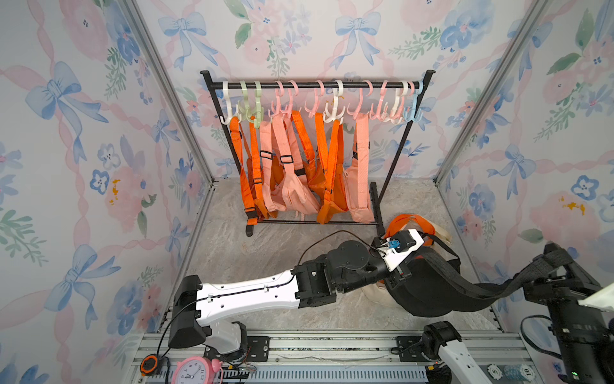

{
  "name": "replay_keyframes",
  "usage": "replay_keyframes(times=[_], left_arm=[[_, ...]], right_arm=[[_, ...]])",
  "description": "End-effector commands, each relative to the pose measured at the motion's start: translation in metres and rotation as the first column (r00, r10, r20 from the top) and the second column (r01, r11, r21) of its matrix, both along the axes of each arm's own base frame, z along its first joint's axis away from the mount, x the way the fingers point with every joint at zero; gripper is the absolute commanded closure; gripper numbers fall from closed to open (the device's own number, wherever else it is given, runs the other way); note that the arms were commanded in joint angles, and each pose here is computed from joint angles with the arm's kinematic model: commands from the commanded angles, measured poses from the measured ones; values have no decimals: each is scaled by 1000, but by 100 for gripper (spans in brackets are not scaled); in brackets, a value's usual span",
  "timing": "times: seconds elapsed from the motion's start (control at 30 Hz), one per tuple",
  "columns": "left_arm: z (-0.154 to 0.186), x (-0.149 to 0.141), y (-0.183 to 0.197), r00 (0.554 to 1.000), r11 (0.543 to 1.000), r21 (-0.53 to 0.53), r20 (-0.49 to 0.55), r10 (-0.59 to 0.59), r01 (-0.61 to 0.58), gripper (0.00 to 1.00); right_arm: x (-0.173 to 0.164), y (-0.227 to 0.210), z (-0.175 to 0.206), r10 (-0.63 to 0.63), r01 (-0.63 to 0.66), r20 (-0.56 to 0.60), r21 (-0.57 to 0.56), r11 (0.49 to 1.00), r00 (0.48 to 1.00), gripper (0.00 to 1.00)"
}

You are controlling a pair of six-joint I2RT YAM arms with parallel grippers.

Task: Take the bag off the hook
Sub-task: Place the bag inside the bag.

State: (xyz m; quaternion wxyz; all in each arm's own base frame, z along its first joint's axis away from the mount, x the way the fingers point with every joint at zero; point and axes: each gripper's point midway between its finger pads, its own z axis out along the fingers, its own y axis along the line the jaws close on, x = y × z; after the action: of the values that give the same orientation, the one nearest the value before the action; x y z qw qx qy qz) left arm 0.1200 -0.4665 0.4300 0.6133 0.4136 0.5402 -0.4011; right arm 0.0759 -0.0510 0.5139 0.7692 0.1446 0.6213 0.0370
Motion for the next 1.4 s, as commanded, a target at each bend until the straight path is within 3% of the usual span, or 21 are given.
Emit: replay_keyframes(times=[0.0,0.17,0.3,0.5,0.7,0.8,1.03,1.37], left_arm=[[26,-13,12,999,999,-38,29,-25,26,100],[3,13,14,996,996,-4,-13,93,-93,100],[-32,47,10,986,994,26,-125,108,-106,100],[-83,93,4,960,979,101,-203,193,-176,100],[-108,127,2,939,969,125,-247,238,-212,100],[-123,149,4,926,956,152,-249,283,-251,100],[-158,203,0,893,943,189,-313,323,-274,100],[-218,241,-20,860,923,279,-363,358,-267,100]], right_arm=[[-3,-1,-12,7,-8,-47,-21,1000,999,100],[29,1,-46,-26,21,-131,-45,999,991,100],[64,1,-74,-80,66,-197,-75,995,977,100],[119,9,-106,-146,109,-291,-140,984,945,100],[171,19,-130,-161,107,-351,-168,980,922,100],[199,13,-155,-140,101,-408,-115,988,902,100],[249,-22,-218,-59,152,-498,147,977,865,100],[297,-50,-291,-2,193,-593,259,946,805,95]])
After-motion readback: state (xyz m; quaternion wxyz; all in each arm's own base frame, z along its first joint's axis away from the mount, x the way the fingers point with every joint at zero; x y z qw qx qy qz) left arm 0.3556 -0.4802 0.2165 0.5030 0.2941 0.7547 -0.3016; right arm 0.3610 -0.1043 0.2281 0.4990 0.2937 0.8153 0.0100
